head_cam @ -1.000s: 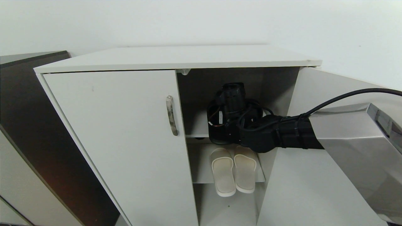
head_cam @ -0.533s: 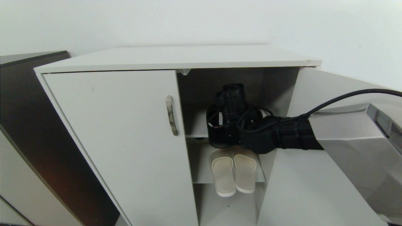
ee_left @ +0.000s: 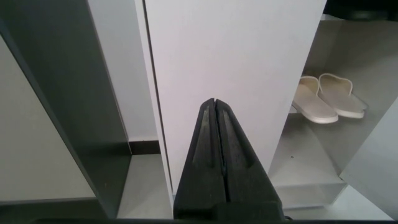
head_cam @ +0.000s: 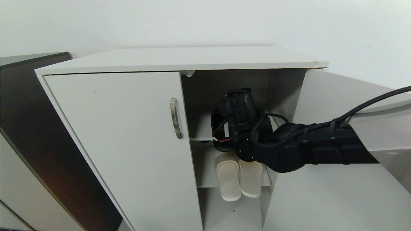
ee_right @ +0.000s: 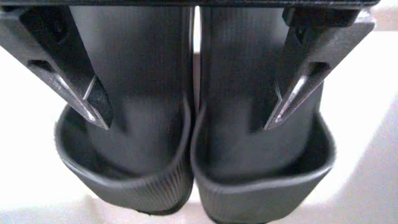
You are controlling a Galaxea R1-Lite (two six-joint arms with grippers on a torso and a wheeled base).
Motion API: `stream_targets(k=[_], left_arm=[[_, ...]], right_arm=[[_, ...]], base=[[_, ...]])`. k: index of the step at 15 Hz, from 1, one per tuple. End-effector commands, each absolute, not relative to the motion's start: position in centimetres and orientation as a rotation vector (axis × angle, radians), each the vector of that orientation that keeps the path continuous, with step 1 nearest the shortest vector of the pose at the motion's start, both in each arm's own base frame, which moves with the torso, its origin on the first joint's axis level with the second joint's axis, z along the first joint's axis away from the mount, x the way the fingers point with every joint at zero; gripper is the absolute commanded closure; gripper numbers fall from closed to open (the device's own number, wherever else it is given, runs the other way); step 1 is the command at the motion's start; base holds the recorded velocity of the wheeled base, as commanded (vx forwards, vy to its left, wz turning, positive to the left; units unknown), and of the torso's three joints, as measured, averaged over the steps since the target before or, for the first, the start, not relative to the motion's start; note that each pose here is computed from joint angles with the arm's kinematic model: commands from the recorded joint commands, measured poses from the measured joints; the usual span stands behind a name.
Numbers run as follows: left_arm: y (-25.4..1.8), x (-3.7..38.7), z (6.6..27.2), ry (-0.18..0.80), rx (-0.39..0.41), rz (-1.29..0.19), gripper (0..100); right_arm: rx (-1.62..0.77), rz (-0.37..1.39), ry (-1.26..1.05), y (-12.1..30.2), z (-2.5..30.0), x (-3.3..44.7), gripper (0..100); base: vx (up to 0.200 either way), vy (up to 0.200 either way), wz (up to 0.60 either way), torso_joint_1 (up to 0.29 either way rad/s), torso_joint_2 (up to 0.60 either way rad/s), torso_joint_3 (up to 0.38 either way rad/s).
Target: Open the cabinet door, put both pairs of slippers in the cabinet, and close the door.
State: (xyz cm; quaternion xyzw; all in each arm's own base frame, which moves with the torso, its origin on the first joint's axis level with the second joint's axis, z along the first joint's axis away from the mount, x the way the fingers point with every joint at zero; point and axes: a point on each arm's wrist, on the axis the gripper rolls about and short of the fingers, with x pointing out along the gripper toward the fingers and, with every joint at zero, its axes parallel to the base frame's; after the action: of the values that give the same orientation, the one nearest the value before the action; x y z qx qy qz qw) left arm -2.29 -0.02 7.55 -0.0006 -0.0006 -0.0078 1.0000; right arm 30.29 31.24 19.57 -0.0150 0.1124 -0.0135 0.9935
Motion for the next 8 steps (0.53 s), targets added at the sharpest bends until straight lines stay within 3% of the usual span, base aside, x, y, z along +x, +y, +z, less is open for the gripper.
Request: stream_targets(k=[1, 4, 5, 8], left_arm=[[0.0, -2.3, 7.5, 0.000, -0.002, -0.017, 100], [0.0, -2.3, 7.5, 0.002, -0.002, -0.017, 100], [0.0, -2.3, 7.5, 0.002, 0.000, -0.017, 100], [0.0, -2.3, 7.5, 0.002, 0.000, -0.017, 100]], right_arm=[[-0.007, 0.015, 0.207, 30.4, 21.4, 26.3, 0], [0.001, 0.067, 0.198, 29.6, 20.4, 23.1, 0], [0.002, 0.086, 0.196, 29.5, 19.9, 22.2, 100], [0.008, 0.118, 0.190, 30.4, 18.4, 21.5, 100]], base=[[0.000, 0.000, 0.00, 0.000, 0.00, 0.000], [0.000, 0.000, 0.00, 0.000, 0.00, 0.000], [0.000, 0.000, 0.00, 0.000, 0.00, 0.000], [0.000, 0.000, 0.00, 0.000, 0.00, 0.000]])
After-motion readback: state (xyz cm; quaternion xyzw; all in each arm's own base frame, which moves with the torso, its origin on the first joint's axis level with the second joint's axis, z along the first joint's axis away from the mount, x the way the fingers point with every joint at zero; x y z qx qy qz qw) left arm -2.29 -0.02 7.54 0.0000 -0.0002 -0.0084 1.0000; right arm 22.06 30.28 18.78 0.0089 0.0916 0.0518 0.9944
